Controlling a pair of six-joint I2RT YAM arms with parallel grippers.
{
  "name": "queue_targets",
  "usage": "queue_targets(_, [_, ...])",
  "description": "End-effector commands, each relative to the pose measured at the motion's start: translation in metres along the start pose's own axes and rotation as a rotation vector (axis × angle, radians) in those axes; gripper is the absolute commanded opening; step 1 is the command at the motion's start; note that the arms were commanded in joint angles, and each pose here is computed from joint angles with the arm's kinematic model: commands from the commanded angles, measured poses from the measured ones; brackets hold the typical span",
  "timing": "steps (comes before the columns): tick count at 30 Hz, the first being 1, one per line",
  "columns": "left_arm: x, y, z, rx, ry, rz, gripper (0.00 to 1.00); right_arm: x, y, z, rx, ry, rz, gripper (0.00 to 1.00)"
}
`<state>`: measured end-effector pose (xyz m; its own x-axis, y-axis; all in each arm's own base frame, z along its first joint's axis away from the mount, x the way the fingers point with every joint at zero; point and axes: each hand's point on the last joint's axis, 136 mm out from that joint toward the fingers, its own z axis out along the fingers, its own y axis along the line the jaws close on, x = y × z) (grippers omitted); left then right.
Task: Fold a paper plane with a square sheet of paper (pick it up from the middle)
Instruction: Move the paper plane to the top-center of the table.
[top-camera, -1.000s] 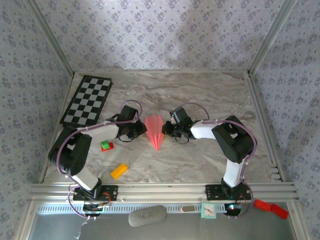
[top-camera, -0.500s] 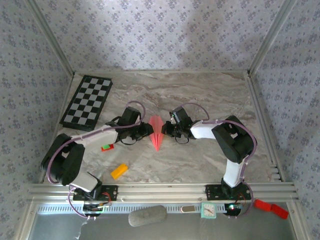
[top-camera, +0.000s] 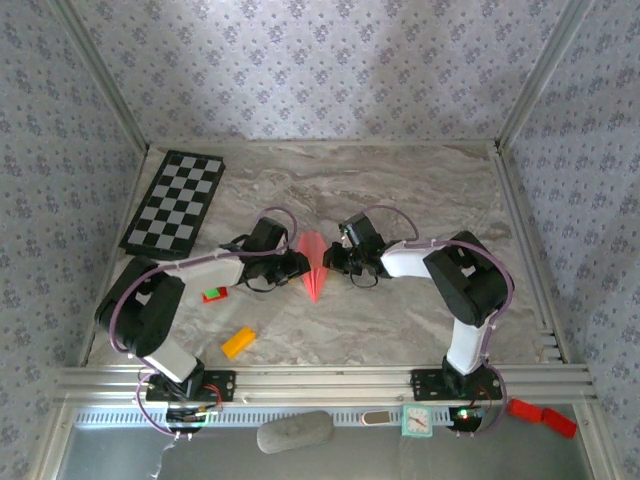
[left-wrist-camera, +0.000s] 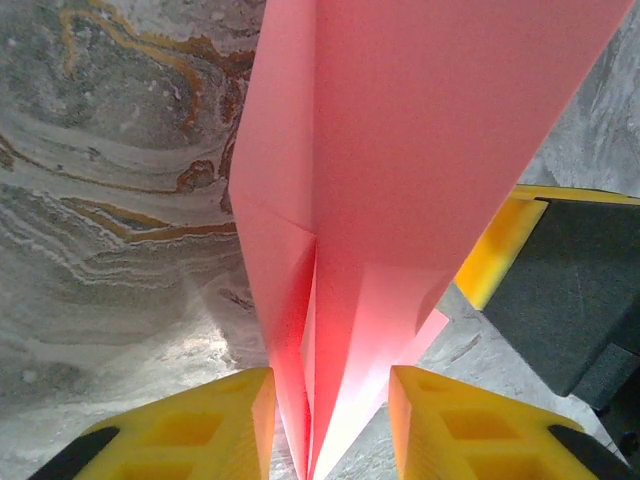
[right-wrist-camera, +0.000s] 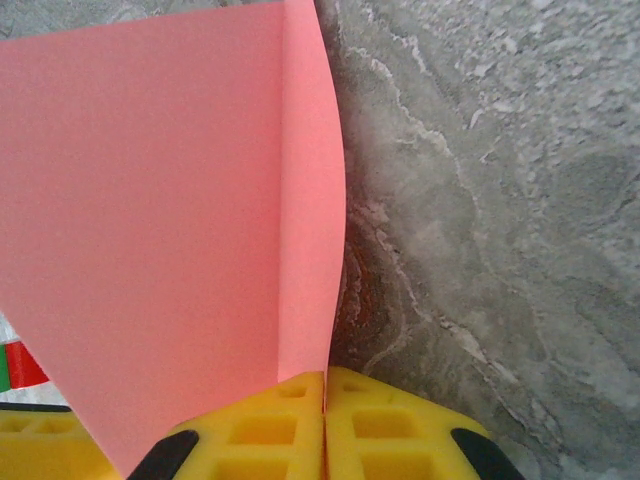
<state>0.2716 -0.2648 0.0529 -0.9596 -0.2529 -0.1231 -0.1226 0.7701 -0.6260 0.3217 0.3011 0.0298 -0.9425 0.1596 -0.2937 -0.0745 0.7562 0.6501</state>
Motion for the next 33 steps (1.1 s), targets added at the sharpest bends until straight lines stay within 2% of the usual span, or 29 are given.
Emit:
queue_targets(1, [-0.002,-0.015,0.003,0.038,0.016,0.009,0.32,-0.001,0.001,-0.001,0.005,0.009,0.017,0.09])
queue_targets(15, [0.005,-0.024,0.011,0.045,0.051,0.04,0.3,-0.002,0.003,-0.001,-0.003,0.011,0.015,0.09])
queue_targets(33, [0.014,-0.019,0.021,-0.066,0.067,0.124,0.32,-0.006,0.018,-0.008,-0.068,0.013,0.023,0.09])
